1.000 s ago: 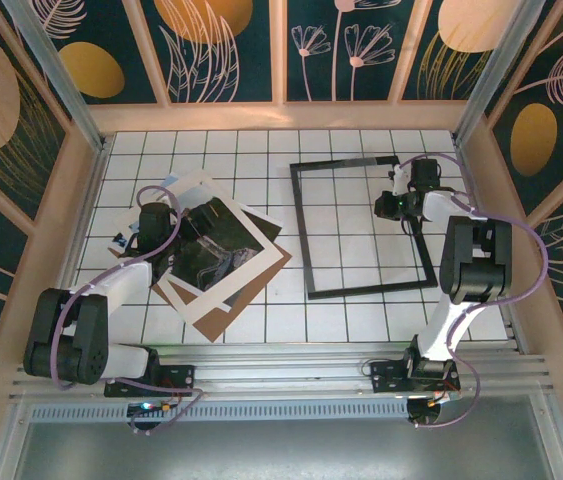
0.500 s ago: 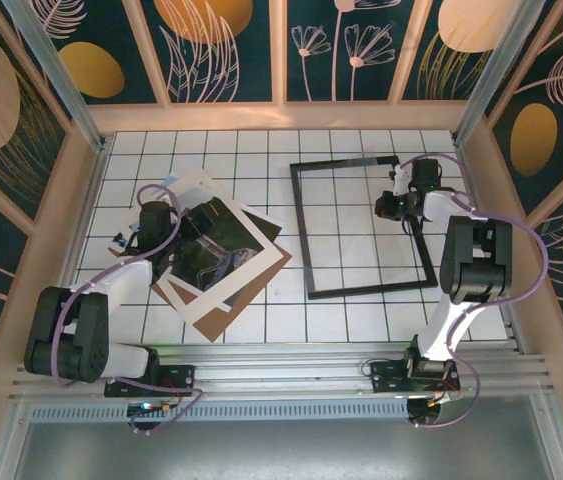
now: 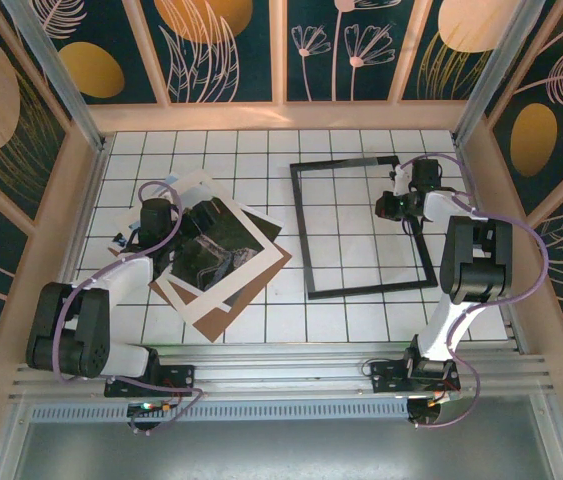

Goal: Put the photo into the frame

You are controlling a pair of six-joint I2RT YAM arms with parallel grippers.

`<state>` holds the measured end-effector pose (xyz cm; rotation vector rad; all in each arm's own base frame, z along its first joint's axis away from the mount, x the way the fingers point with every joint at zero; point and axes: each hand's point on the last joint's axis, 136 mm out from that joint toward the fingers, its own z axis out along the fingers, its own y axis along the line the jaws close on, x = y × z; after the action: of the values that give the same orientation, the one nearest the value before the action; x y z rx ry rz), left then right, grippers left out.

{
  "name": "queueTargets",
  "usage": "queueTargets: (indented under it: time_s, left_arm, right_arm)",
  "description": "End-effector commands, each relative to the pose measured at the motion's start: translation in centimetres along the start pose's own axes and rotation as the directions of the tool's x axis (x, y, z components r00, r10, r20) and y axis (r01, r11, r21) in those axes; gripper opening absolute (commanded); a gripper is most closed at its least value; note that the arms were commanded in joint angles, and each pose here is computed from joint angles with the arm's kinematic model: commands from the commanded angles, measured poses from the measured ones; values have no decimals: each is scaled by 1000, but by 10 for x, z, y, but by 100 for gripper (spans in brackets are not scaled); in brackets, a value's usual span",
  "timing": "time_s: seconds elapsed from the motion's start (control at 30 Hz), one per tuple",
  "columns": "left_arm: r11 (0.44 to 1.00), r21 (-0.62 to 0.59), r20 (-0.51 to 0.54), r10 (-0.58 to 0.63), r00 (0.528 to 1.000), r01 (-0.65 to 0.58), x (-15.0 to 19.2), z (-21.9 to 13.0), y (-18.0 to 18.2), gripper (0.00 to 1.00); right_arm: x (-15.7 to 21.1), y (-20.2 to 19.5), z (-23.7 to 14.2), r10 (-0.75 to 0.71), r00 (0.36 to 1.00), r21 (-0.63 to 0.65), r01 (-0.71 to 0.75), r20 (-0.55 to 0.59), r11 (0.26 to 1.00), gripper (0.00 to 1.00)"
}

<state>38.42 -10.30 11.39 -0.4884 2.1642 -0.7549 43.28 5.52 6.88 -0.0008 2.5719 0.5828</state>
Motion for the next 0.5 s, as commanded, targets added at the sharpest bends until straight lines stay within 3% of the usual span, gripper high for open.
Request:
queueTargets:
  time_s: [0.0,0.47]
  left_arm:
    - [999,41,23,34,999,-35,-9,3,-14,99]
    - [999,39,19,33,999,-34,-7,5,-12,98]
  right_arm:
    - [0,-5,-7,17,1000,23,-17,3,1000,0]
    - [-11,-11,-9,20,999,33,-21,25,999,0]
